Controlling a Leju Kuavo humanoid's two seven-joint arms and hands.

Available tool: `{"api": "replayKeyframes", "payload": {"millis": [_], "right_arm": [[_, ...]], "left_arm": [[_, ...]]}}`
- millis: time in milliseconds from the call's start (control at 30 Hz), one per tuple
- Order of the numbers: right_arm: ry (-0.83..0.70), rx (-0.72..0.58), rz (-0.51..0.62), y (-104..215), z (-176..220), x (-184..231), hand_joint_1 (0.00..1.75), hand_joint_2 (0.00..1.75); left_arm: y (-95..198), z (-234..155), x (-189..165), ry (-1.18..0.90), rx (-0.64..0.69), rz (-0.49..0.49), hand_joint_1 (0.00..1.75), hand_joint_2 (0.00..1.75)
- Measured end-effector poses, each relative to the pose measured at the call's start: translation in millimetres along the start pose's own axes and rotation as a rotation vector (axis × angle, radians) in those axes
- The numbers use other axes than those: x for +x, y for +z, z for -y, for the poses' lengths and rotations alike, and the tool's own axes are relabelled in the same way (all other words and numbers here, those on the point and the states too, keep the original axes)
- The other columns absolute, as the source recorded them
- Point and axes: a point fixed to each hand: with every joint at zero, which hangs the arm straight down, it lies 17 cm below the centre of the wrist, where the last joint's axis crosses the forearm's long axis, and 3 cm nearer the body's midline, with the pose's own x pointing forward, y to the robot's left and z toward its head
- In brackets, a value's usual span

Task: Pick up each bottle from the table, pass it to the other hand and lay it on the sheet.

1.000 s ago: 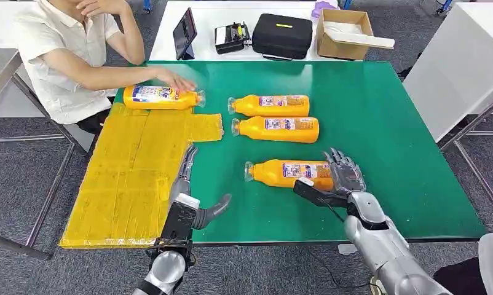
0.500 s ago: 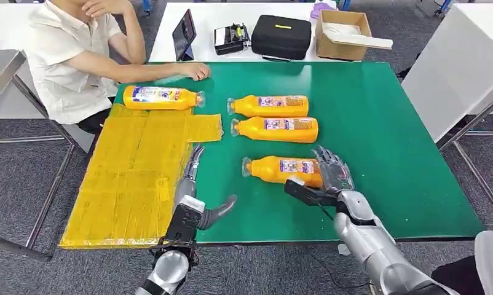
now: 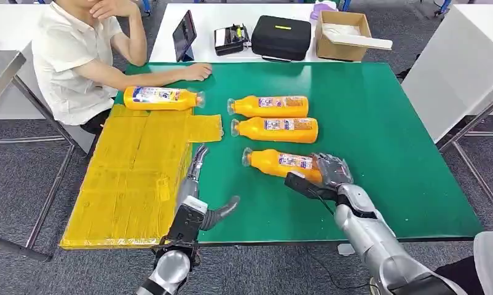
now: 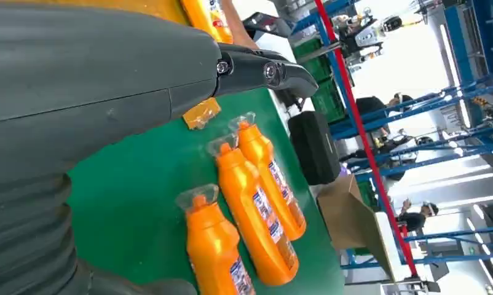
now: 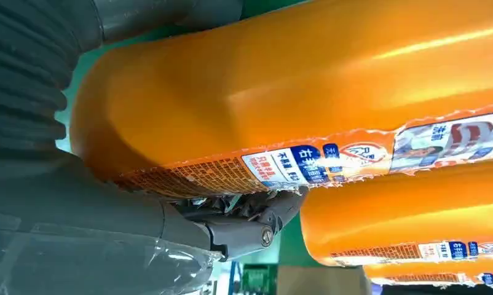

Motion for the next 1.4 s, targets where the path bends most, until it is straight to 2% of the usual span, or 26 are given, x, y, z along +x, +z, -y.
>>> {"api": "replayKeyframes", "payload": {"millis": [100, 167, 200, 367, 533, 733, 867, 933, 1033, 1167, 1400], "right_arm": [[-0.06, 0.05, 0.003, 0.5, -7.6, -3.3, 1.75, 1.75], [-0.252, 0.072, 0.098, 4.7, -8.4, 12.0, 1.75, 1.75], [-0.294, 0.071, 0.115, 6.2, -8.3, 15.1, 1.75, 1.75], [-0.402, 0.054, 0.158, 10.3, -4.8, 25.1, 1.75, 1.75], [-0.628, 0.023, 0.283, 26.6, 4.3, 63.4, 1.75, 1.75], [-0.663, -0.005, 0.341, 37.5, 12.2, 86.7, 1.75, 1.75], [-0.735, -0.06, 0.428, 44.8, 31.8, 106.9, 1.75, 1.75], [-0.767, -0.096, 0.476, 47.3, 48.6, 120.8, 1.75, 1.75], [-0.824, -0.109, 0.562, 53.6, 69.7, 146.8, 1.75, 1.75], [-0.829, -0.084, 0.639, 60.3, 76.0, 174.0, 1.75, 1.75], [-0.827, -0.07, 0.69, 65.4, 75.7, 194.6, 1.75, 1.75]], "left_arm": [[0.6, 3.5, -0.7, 0.001, -0.014, -0.001, 0.0, 1.75], [1.1, 3.7, -1.0, 0.032, -0.012, 0.001, 0.0, 1.75], [1.1, 3.4, -0.3, 0.047, -0.01, 0.003, 0.0, 1.75], [1.0, 3.0, -0.1, 0.115, -0.002, -0.006, 0.0, 1.75], [2.3, 1.6, -20.8, 0.455, 0.042, -0.172, 0.0, 1.75], [3.4, 2.1, -27.1, 0.537, 0.051, -0.219, 0.0, 1.75], [10.9, 14.0, -45.7, 0.749, 0.043, -0.364, 0.0, 1.75], [14.4, 18.3, -50.2, 0.814, 0.039, -0.394, 0.0, 1.75], [16.2, 29.2, -38.1, 0.868, -0.023, -0.352, 0.0, 1.75], [18.4, 42.5, -13.9, 0.856, -0.131, -0.255, 0.0, 1.75], [20.5, 50.8, -5.9, 0.805, -0.181, -0.228, 0.0, 1.75]]}}
